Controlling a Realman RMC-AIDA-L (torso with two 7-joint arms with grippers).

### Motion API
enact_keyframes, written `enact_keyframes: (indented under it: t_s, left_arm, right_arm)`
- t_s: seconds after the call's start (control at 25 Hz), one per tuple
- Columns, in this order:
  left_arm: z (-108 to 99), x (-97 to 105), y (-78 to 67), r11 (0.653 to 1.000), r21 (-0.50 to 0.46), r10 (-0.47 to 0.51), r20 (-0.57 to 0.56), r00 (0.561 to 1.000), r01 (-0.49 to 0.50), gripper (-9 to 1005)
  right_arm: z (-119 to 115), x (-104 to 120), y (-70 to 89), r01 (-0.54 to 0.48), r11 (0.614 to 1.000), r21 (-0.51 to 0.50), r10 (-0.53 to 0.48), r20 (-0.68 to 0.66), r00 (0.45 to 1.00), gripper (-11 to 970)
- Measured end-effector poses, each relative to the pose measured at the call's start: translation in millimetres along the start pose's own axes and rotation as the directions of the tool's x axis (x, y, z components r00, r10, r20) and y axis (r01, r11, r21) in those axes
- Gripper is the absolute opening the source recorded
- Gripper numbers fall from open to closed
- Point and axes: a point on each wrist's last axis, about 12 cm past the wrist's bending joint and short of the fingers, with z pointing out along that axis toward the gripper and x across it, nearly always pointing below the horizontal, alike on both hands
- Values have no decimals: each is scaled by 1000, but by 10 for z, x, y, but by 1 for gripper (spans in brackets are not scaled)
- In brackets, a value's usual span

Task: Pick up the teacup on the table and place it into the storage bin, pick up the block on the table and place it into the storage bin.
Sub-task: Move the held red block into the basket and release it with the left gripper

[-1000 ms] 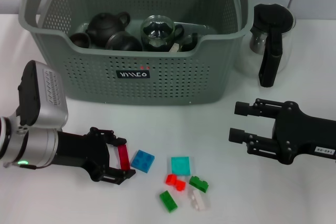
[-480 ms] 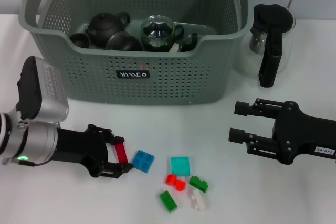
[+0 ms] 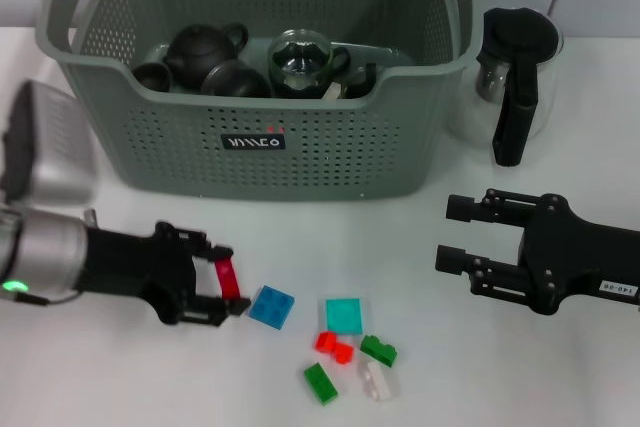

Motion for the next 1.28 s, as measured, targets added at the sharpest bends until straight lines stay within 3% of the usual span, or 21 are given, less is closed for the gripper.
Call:
enact_keyframes:
  t_s: [0.12, 0.28, 0.44, 0.56, 0.64, 0.84, 1.04, 1.28]
  left_arm:
    - [-288, -151, -36, 999, 40, 29, 121, 992, -34, 668]
    - [-743, -498, -9, 994, 66, 62, 323, 944, -88, 669]
    - [-1005, -918, 163, 1000, 13, -4, 433, 901, -2, 670]
    - [-995, -1235, 335, 997, -26, -55, 463, 885, 76, 670]
    - [-913, -1401, 459, 990, -62, -82, 466, 881, 125, 671]
    - [-368, -1730, 771, 956, -179, -138, 426, 894, 233, 672]
    - [225, -1779, 912, 915, -333, -136, 277, 951, 228, 673]
    - [584, -1743, 944, 888, -407, -193, 87, 977, 212, 675]
  right_arm:
    - [-1, 0, 1, 0, 1000, -1, 0, 0, 1000, 641]
    - [0, 1, -1, 0, 1000, 1, 0, 0, 1000, 643]
    - [2, 2, -1, -1, 1000, 1, 1, 0, 1000, 643]
    - [11, -1, -1, 0, 1000, -1, 0, 0, 1000, 643]
    - [25, -5, -1, 2, 1000, -5, -2, 0, 1000, 643]
    - [55, -17, -5, 6, 1000, -11, -6, 3, 1000, 643]
    - [65, -25, -9, 7, 1000, -13, -7, 4, 1000, 642]
    - [61, -24, -10, 7, 1000, -12, -7, 4, 1000, 642]
